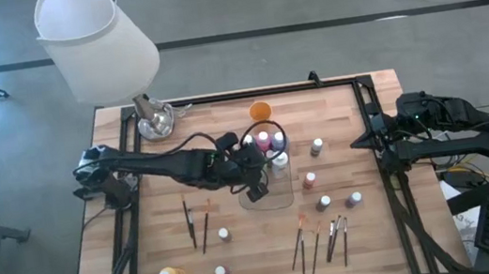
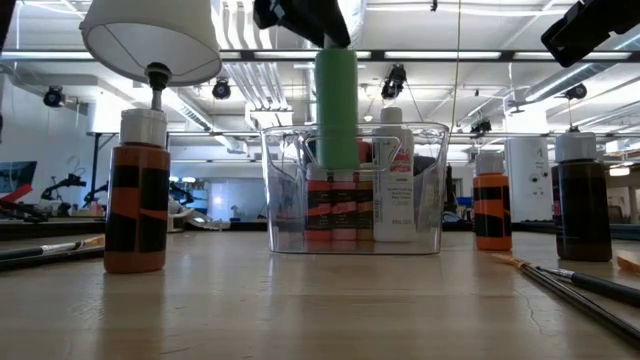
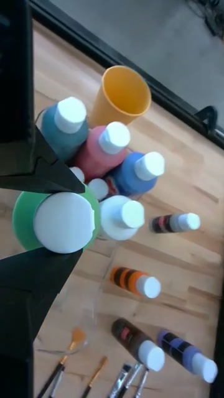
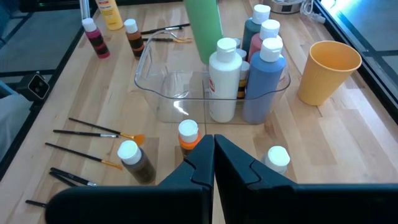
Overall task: Pick & Place Paint Supplies
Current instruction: Put the green paint bottle into the transparent bin
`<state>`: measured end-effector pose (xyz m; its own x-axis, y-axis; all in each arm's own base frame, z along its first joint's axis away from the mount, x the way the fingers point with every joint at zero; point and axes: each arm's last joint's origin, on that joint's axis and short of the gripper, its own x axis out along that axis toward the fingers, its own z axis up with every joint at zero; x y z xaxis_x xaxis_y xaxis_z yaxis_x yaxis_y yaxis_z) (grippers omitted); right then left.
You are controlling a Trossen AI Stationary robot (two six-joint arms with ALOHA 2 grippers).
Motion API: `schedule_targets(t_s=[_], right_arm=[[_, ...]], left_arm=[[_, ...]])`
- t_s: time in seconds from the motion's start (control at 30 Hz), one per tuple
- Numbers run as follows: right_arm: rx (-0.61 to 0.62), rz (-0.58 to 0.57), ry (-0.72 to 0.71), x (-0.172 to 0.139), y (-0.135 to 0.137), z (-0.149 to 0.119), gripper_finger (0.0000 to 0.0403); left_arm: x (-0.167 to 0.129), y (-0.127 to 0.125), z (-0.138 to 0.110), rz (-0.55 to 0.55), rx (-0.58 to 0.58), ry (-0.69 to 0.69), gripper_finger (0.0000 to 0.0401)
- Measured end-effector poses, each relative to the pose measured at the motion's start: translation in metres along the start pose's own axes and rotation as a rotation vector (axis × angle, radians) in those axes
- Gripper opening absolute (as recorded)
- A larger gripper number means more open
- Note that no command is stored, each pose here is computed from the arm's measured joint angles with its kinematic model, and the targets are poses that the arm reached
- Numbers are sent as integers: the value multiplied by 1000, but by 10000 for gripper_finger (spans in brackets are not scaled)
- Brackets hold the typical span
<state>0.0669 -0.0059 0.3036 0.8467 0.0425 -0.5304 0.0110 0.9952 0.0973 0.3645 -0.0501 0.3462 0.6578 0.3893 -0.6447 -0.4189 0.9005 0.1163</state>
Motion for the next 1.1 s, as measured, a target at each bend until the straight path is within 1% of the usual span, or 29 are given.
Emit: schedule_targets(t_s=[0.43,0.6,0.77,0.93,1.1], right_arm=[[0,0,0,0,0,0,8],[0,0,0,0,0,0,8],[0,0,0,0,0,0,8],[0,0,0,0,0,0,8],[0,0,0,0,0,0,8]], left_arm=[[29,6,-16,-33,-35,23,128],[43,9,-22,-77,-65,22,128],[57,18,-30,-102,-87,42,128],[68,27,-36,-99,-107,51,128],[75,32,-36,-130,-132,34,128]])
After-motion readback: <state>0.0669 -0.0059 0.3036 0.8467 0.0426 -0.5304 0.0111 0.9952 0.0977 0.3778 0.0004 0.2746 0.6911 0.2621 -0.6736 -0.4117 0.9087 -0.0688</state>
